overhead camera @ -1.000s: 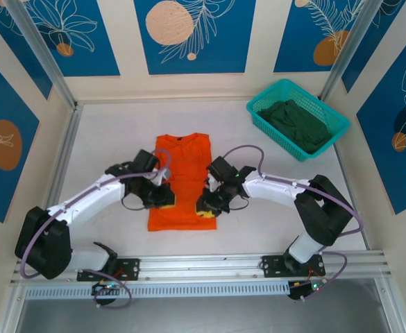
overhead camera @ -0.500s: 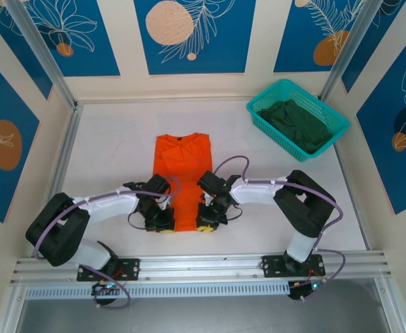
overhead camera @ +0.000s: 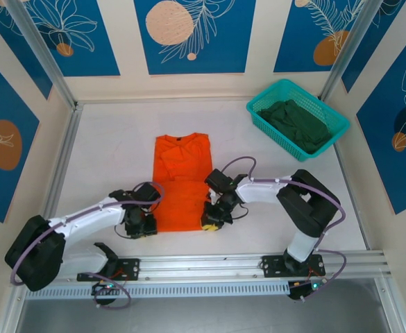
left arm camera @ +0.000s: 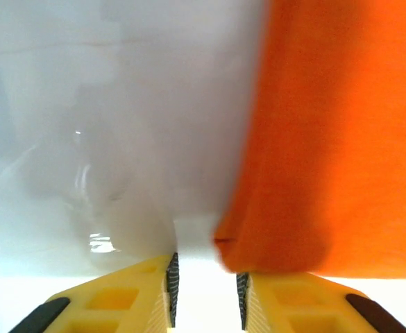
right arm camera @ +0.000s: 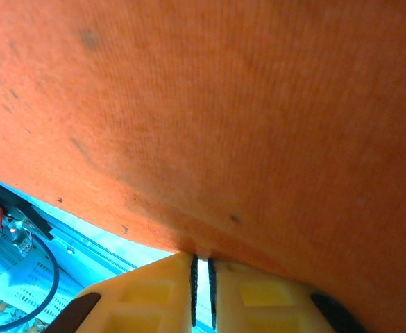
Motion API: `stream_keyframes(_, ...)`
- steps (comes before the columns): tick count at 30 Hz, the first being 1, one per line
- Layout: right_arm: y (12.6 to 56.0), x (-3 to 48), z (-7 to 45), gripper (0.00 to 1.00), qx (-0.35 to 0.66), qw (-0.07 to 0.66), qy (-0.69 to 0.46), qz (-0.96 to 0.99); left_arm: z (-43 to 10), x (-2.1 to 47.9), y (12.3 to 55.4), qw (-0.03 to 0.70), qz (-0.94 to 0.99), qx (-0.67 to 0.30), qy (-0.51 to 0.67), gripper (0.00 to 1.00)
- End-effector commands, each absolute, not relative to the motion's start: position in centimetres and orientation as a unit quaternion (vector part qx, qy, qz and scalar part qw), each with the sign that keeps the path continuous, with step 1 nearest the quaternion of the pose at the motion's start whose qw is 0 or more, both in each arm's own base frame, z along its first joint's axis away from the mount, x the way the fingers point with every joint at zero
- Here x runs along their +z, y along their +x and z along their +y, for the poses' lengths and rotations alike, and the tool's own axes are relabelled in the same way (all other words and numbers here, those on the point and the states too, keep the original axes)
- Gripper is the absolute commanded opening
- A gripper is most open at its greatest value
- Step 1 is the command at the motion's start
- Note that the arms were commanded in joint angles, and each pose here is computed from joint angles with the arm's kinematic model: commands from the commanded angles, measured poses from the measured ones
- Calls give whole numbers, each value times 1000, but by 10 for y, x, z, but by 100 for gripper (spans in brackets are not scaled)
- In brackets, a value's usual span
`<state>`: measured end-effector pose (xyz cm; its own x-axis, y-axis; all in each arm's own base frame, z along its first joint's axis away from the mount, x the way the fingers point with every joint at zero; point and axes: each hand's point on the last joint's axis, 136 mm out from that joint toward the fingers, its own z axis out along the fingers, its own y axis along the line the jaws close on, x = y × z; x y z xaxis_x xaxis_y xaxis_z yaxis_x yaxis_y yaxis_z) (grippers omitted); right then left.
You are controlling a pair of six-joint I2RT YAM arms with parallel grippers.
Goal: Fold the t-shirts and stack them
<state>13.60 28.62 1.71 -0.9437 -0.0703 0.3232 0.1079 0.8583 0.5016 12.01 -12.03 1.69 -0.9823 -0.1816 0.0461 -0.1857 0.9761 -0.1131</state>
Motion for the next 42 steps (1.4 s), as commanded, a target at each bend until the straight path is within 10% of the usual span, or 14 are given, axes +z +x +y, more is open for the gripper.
stream_keyframes(1,124,9,265,19,-232,176,-14,-957,-91,19,113,4,-989,6,148,32)
stream_keyframes(12,127,56,255,43,-317,138,-27,-938,-137,34,113,29,-979,142,145,37)
stream_keyframes(31,139,24,220,36,-276,153,-81,-945,-151,17,120,59,-976,156,139,19)
stream_keyframes(42,137,20,225,33,-255,147,-65,-953,-145,10,123,49,-980,142,134,27)
